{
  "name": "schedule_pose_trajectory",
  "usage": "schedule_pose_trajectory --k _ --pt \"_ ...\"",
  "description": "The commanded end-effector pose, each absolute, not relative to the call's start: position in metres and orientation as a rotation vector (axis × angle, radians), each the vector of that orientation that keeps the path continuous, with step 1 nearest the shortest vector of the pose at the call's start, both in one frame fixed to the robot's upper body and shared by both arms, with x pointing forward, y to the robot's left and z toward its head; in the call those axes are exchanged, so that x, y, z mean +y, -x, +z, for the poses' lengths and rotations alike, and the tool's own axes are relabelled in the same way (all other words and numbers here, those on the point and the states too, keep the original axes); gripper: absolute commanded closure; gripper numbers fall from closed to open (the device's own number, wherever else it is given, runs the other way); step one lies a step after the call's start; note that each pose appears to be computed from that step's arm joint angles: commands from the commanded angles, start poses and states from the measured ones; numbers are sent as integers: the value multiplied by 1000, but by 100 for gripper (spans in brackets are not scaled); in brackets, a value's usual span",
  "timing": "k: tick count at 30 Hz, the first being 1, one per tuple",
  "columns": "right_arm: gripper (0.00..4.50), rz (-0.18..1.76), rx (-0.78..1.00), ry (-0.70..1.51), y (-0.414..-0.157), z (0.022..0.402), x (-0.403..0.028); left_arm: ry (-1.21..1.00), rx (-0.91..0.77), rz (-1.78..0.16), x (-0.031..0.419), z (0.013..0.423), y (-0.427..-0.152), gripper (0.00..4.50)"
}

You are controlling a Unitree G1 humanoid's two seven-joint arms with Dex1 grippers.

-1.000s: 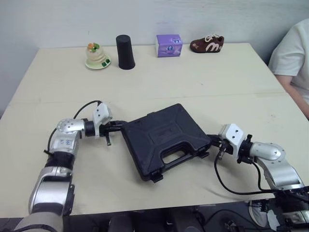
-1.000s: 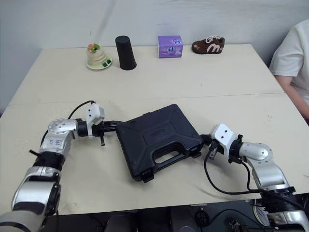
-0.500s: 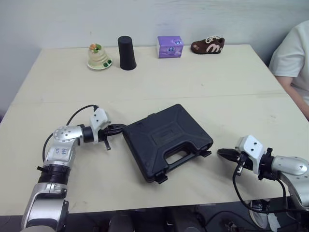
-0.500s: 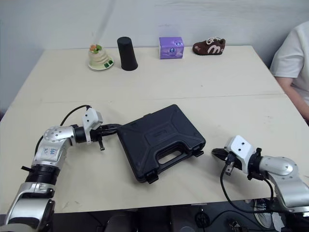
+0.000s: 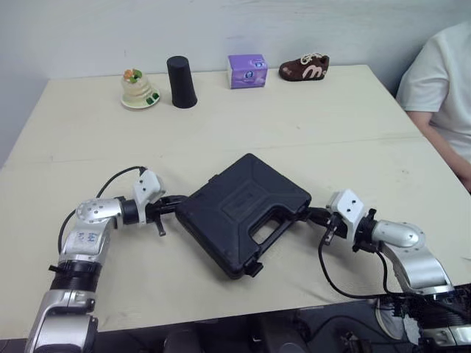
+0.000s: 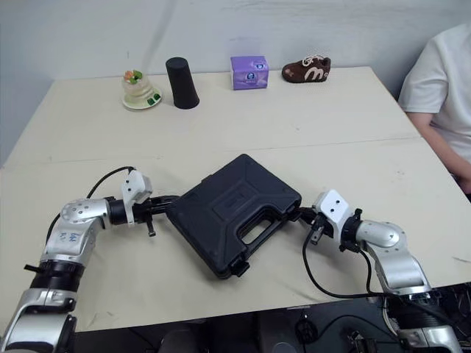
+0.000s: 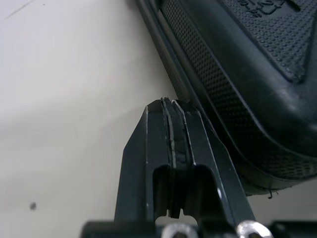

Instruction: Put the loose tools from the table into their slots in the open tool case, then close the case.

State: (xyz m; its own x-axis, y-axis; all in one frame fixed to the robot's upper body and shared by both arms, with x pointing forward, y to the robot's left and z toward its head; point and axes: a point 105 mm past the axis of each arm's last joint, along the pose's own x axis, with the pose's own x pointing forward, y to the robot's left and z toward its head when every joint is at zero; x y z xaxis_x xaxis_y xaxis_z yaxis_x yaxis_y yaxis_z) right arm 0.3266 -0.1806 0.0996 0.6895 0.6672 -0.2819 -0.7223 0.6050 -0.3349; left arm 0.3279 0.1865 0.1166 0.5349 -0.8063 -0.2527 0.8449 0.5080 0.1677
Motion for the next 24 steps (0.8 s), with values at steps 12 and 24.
schedule_pose_trajectory --k 12,24 --pt "450 679 59 401 -302 113 -206 -308 -122 -1206 127 228 -322 447" --pt "450 665 71 295 -273 116 -195 -423 16 -1459 -21 197 -330 447"
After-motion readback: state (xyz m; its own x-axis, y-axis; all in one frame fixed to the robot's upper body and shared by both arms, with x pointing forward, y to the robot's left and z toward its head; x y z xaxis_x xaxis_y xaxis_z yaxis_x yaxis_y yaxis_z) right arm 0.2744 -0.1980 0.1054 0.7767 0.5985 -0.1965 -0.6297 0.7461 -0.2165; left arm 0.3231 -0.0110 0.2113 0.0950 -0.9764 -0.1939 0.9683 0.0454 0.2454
